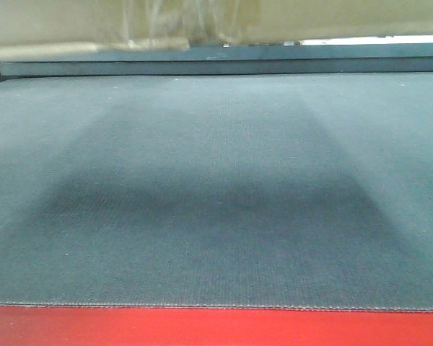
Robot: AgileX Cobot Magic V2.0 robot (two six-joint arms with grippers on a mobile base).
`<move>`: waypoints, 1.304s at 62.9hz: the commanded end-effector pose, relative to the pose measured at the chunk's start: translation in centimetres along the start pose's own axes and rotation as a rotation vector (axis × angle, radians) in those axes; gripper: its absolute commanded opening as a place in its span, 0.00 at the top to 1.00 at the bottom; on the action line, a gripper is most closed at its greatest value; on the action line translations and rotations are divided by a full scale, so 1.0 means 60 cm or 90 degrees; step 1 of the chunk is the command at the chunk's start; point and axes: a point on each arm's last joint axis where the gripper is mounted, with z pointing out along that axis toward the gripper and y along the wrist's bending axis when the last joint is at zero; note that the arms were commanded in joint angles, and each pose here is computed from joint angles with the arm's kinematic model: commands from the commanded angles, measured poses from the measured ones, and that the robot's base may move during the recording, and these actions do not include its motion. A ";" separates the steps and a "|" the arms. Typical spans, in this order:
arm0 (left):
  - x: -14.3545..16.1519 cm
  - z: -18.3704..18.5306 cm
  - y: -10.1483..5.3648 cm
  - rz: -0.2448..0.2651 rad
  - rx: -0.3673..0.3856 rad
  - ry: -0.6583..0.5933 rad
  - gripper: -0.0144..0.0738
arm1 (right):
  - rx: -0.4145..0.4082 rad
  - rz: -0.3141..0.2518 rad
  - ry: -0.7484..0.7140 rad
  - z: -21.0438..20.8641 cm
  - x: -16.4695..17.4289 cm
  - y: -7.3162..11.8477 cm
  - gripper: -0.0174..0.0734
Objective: Grab carton from right shelf to conveyor
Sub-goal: 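Lower the carton onto the conveyor belt with both grippers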
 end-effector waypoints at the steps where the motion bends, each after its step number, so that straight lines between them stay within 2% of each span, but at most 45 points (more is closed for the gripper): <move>1: -0.005 0.044 0.018 0.028 -0.081 0.014 0.85 | 0.039 -0.044 -0.026 0.028 -0.012 -0.010 0.88; 7: -0.004 0.096 0.018 0.014 -0.077 0.038 0.85 | 0.073 -0.070 0.009 0.088 -0.010 -0.019 0.88; 12: -0.003 0.142 0.017 0.024 -0.064 0.051 0.85 | 0.091 -0.083 0.034 0.138 -0.005 -0.026 0.88; 28: 0.018 0.243 0.010 0.036 -0.063 0.109 0.83 | 0.121 -0.074 0.111 0.276 0.026 -0.063 0.88; 32: 0.022 0.257 0.006 0.040 -0.063 0.117 0.80 | 0.126 -0.072 0.128 0.296 0.034 -0.070 0.88; 36: 0.024 0.265 0.004 0.042 -0.062 0.120 0.70 | 0.128 -0.072 0.142 0.306 0.040 -0.072 0.86; 43: 0.023 0.267 0.003 0.043 -0.059 0.114 0.46 | 0.129 -0.070 0.152 0.308 0.043 -0.072 0.65; 46: 0.021 0.266 0.003 0.041 -0.058 0.110 0.34 | 0.130 -0.070 0.157 0.307 0.044 -0.072 0.48; 50: 0.017 0.263 0.003 0.040 -0.058 0.105 0.22 | 0.132 -0.069 0.163 0.304 0.042 -0.072 0.29; 53: 0.013 0.259 0.003 0.035 -0.056 0.102 0.15 | 0.133 -0.068 0.164 0.301 0.038 -0.071 0.17; 54: 0.012 0.257 0.004 0.034 -0.056 0.100 0.13 | 0.134 -0.067 0.164 0.299 0.036 -0.071 0.17; 63: -0.005 0.221 0.010 0.012 -0.046 0.080 0.16 | 0.133 -0.065 0.140 0.270 0.014 -0.066 0.18; 72: -0.017 0.160 0.025 0.000 -0.042 0.045 0.22 | 0.130 -0.063 0.100 0.223 -0.009 -0.059 0.20; 75: -0.019 0.142 0.032 0.008 -0.042 0.038 0.27 | 0.132 -0.062 0.094 0.205 -0.014 -0.058 0.24; 78: -0.020 0.120 0.042 0.013 -0.045 0.035 0.35 | 0.138 -0.057 0.097 0.189 -0.015 -0.061 0.33; 82: -0.019 0.096 0.060 0.005 -0.055 0.028 0.49 | 0.151 -0.049 0.111 0.167 -0.013 -0.068 0.49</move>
